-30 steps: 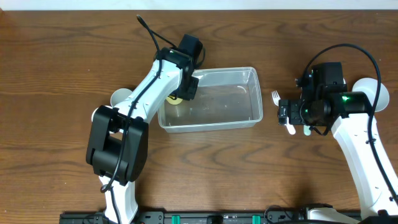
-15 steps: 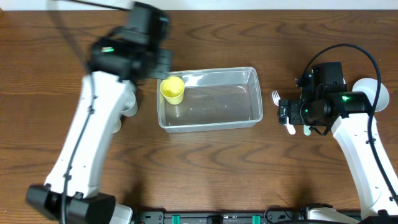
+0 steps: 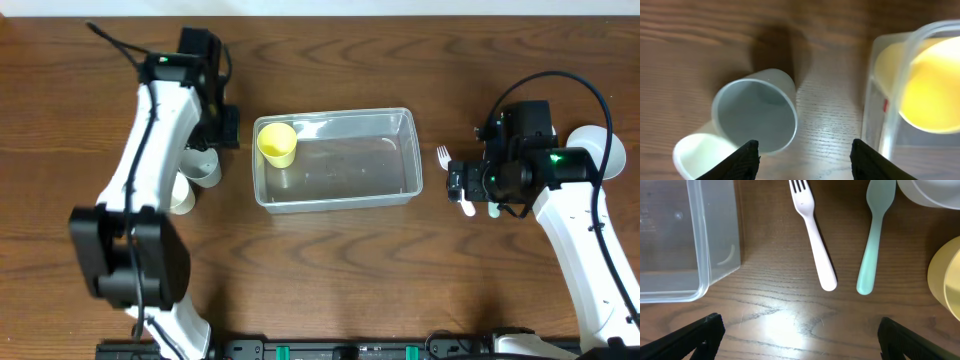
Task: Pack container
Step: 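Move the left gripper back to the grey cup and grasp it, then place the grey cup in the container beside the yellow cup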
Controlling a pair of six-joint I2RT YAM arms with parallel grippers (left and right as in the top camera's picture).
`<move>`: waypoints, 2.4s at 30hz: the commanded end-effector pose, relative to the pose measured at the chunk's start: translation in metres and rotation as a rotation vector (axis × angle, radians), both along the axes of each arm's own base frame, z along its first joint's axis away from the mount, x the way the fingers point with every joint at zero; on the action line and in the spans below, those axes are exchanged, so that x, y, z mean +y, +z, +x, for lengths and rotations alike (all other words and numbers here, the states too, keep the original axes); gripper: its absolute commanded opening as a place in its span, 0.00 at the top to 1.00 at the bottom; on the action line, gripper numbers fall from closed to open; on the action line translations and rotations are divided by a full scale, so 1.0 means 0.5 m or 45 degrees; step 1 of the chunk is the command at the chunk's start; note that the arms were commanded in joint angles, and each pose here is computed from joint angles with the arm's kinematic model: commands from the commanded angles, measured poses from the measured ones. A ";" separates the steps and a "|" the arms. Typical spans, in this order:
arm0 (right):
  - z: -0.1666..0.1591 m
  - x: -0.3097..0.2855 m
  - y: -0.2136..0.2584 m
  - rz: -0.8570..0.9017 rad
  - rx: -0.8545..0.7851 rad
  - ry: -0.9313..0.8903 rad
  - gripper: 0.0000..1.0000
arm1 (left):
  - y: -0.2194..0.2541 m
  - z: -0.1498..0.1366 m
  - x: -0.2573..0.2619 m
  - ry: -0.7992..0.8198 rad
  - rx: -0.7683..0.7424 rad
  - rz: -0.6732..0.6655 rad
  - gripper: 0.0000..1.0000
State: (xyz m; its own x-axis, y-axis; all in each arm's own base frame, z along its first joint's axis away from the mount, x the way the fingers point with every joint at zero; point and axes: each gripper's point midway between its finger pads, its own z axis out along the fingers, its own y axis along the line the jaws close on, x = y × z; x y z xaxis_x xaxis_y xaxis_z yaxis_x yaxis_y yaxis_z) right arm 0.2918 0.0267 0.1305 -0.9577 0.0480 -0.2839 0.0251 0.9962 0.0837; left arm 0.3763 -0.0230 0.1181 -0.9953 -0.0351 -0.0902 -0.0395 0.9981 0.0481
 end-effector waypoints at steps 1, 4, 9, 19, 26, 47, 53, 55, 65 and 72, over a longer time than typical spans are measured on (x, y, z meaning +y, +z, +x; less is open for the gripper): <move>0.004 -0.003 0.007 0.005 -0.007 -0.022 0.01 | -0.061 -0.009 0.000 0.019 0.117 -0.001 0.41; 0.003 -0.004 0.007 0.005 -0.002 -0.022 0.01 | -0.105 -0.014 0.000 0.019 0.196 0.007 0.41; -0.001 -0.004 0.006 0.003 0.008 -0.021 0.01 | -0.154 -0.022 0.001 0.020 0.286 0.015 0.44; -0.001 -0.004 0.006 0.004 0.008 -0.022 0.01 | -0.154 -0.021 0.001 0.014 0.285 0.016 0.90; -0.001 -0.004 0.006 0.003 0.008 -0.022 0.01 | -0.106 0.007 -0.001 0.014 0.198 0.008 0.94; 0.004 -0.003 0.007 0.005 -0.005 -0.022 0.01 | 0.185 -0.132 -0.275 -0.481 -0.157 -0.074 0.94; 0.000 -0.004 0.006 0.004 0.005 -0.022 0.01 | 0.065 -0.147 -0.269 -0.489 -0.052 -0.041 0.94; -0.001 -0.004 0.006 0.004 0.007 -0.022 0.01 | 0.030 -0.150 -0.266 -0.493 -0.037 -0.035 0.94; -0.005 -0.004 0.005 0.004 0.019 -0.022 0.01 | -0.088 -0.166 -0.257 -0.506 -0.019 -0.028 0.89; -0.007 -0.004 0.004 0.003 0.023 -0.022 0.01 | -0.108 -0.169 -0.255 -0.507 -0.021 -0.027 0.55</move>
State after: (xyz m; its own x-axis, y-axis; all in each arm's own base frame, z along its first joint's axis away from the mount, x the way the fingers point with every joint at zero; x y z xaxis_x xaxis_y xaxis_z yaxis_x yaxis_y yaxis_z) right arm 0.2855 0.0262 0.1284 -0.9654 0.0479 -0.2562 0.0279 0.9963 0.0813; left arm 0.2921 -0.1543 0.0652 -0.9291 0.3519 -0.1138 0.3520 0.9358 0.0200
